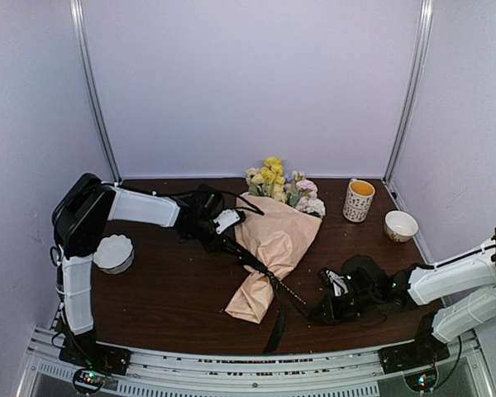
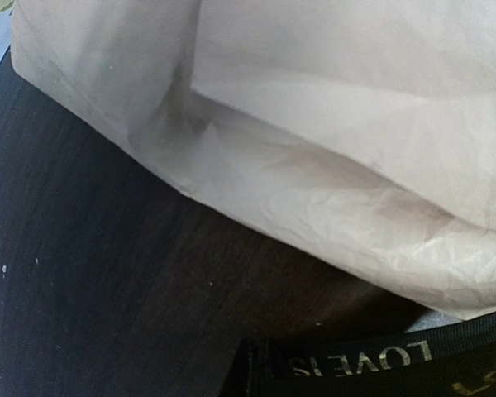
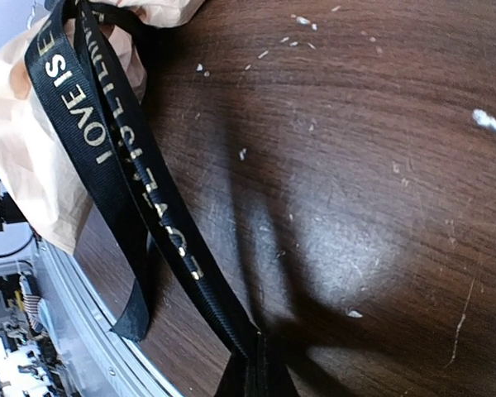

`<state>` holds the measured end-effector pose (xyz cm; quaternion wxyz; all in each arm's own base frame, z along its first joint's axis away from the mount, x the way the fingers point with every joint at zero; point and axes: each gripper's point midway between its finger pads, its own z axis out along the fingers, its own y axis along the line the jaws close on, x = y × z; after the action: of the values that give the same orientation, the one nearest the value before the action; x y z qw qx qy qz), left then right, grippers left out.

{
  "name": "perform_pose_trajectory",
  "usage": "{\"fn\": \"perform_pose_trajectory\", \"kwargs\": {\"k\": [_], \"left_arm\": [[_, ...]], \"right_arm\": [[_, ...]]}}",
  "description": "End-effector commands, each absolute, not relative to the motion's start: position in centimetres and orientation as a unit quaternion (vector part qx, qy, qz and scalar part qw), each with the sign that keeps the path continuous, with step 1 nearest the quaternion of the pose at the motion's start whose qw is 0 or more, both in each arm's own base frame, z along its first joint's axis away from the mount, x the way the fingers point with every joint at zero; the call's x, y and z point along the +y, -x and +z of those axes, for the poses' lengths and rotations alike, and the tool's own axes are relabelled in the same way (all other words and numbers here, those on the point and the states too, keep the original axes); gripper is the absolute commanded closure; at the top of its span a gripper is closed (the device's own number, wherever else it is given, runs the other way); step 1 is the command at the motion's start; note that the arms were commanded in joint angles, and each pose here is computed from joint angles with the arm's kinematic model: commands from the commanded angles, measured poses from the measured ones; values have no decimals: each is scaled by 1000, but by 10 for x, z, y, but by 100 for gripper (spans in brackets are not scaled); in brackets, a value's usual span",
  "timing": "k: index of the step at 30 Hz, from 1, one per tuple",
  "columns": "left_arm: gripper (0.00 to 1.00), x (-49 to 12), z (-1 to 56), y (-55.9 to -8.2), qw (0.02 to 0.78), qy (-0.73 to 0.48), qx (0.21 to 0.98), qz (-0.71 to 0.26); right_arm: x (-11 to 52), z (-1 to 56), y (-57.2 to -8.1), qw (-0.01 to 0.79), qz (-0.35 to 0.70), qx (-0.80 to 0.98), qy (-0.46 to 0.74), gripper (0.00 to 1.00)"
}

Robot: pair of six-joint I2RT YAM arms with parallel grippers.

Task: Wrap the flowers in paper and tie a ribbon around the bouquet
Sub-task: Tie the half-tied ribbon around the folded bouquet, then adjust the ribbon on the folded bouquet.

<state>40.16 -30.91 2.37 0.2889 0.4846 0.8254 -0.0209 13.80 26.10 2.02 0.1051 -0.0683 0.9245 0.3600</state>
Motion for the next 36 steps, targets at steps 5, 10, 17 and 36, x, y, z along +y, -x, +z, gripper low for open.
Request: {"fn": "perform_pose_trajectory", "kwargs": {"k": [5, 10, 17, 36], "left_arm": [[33, -298, 74, -410, 352, -473, 805, -66], [21, -280, 85, -399, 328, -487, 809, -34], [2, -269, 124, -369, 367, -486, 791, -59], [61, -340, 106, -280, 394, -565, 704, -171]], "right_arm": [[259, 46, -181, 128, 284, 945, 98, 100], [265, 63, -223, 157, 271, 945, 98, 100], [266, 76, -247, 176, 267, 943, 89, 100], [273, 68, -258, 161, 271, 944, 99, 100]]}}
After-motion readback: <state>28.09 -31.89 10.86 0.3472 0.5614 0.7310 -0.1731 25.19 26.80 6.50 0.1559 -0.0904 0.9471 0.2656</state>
